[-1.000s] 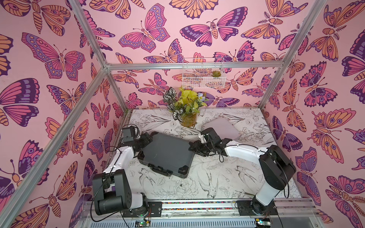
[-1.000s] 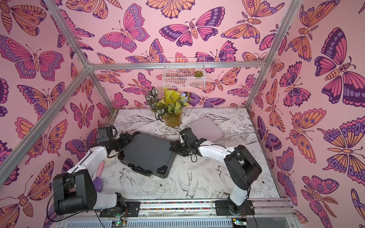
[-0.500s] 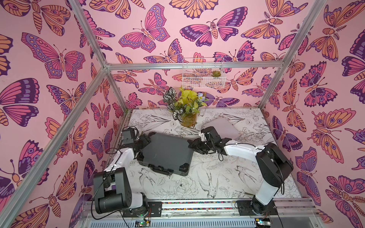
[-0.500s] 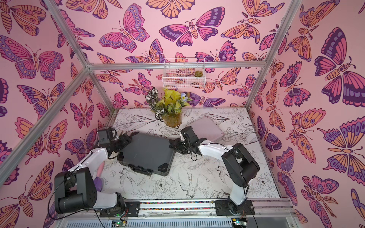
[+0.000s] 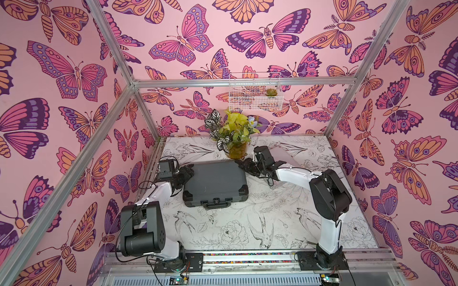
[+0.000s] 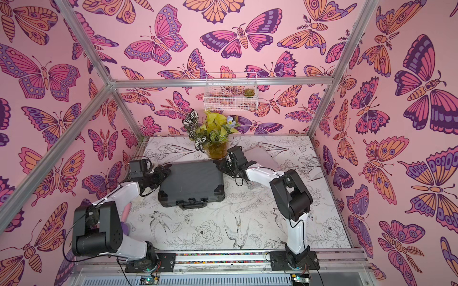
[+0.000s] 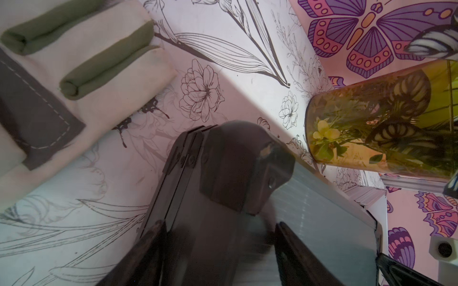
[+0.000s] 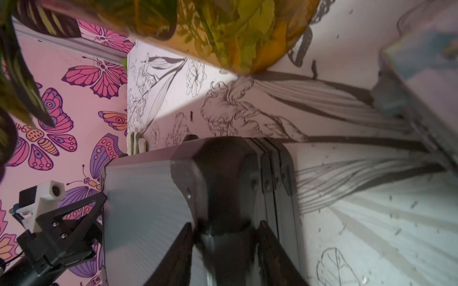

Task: Open the poker set cases
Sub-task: Adjust the poker set case at the center of the board.

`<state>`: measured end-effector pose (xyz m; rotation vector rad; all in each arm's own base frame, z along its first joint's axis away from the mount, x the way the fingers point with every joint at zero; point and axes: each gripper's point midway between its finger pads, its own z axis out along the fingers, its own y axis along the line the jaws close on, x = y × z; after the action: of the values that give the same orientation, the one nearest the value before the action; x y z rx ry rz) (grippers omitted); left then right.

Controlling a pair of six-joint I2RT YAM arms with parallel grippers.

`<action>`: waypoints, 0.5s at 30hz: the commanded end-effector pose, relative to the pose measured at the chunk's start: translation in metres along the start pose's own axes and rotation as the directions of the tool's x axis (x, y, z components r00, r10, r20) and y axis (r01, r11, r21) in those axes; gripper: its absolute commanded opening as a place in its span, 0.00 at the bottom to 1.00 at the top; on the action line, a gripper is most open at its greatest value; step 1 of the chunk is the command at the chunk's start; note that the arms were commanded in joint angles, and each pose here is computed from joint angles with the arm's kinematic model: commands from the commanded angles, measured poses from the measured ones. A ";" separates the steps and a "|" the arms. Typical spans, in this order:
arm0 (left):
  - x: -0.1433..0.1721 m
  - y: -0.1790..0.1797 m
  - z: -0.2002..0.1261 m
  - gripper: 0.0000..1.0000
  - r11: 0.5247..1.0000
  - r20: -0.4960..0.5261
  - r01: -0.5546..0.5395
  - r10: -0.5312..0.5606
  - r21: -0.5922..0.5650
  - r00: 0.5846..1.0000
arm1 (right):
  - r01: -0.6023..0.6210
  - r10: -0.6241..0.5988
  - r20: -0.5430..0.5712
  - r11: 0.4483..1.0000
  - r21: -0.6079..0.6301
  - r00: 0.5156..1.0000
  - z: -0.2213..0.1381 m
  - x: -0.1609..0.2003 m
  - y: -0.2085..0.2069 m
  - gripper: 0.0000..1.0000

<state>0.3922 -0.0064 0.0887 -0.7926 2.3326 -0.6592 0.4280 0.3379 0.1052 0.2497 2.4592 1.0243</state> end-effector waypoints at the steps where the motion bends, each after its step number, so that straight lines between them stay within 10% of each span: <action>1: 0.125 0.005 0.019 0.68 0.990 -0.474 0.141 -0.136 -0.025 0.870 | 0.049 -0.075 -0.204 0.990 -0.131 0.976 0.031 0.063 0.032 0.42; 15: 0.111 -0.007 0.027 0.68 0.987 -0.459 0.159 -0.139 0.005 0.878 | 0.017 -0.046 -0.199 0.989 -0.146 0.979 0.055 0.052 0.033 0.42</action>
<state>0.4176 -0.0065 0.0916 -0.8134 2.3126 -0.7020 0.4725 0.3424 0.1066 0.2852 2.3747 1.0013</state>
